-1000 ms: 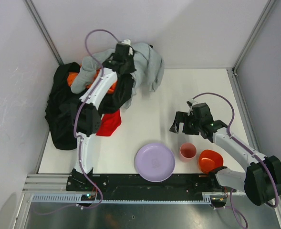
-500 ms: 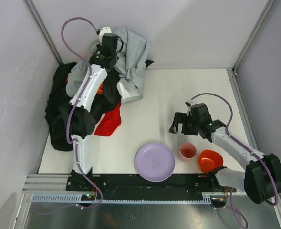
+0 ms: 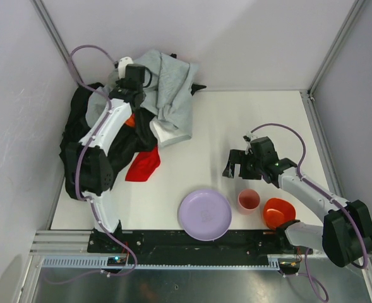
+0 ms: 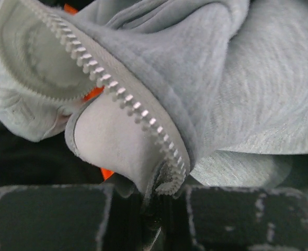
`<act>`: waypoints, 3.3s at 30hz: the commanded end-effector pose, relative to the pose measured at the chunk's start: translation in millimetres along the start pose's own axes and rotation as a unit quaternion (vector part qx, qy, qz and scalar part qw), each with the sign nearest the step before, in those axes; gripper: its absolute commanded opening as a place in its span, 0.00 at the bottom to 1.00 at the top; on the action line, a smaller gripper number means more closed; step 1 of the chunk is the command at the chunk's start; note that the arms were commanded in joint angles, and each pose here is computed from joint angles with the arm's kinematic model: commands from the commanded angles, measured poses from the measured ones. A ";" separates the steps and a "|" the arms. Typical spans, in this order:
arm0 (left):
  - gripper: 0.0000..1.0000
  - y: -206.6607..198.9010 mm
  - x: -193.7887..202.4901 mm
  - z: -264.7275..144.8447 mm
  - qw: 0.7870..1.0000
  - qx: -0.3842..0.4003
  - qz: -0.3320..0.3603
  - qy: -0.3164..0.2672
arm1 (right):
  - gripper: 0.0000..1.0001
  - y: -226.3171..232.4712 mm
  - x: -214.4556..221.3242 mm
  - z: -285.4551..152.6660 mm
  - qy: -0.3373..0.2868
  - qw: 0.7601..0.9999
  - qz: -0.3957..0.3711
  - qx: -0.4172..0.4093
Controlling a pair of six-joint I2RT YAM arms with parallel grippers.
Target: Pick out a specific cloth from the pile
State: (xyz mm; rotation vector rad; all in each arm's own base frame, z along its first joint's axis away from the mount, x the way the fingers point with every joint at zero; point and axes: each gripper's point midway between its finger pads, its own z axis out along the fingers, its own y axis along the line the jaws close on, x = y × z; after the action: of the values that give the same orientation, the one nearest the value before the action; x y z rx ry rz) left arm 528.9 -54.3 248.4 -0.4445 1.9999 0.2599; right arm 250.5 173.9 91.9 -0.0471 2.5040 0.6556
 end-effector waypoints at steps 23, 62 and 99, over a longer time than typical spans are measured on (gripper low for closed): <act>0.03 191.8 161.2 92.3 0.932 -0.083 -0.255 0.244 | 0.99 23.3 -11.4 -0.9 -0.019 1.000 -0.006 -0.017; 1.00 110.4 132.2 -158.1 0.932 0.265 -0.181 0.169 | 0.99 51.4 26.0 -28.9 -0.021 0.999 -0.018 -0.029; 0.72 56.8 233.3 -69.9 0.946 0.082 0.099 0.297 | 0.99 48.4 36.7 -17.3 -0.004 1.000 -0.022 -0.020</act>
State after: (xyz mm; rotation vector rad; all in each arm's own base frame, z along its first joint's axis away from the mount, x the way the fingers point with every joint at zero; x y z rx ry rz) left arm 335.1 -70.5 64.9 -0.2642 2.6723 0.0717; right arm 199.6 210.0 107.1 -0.1172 2.4935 0.6848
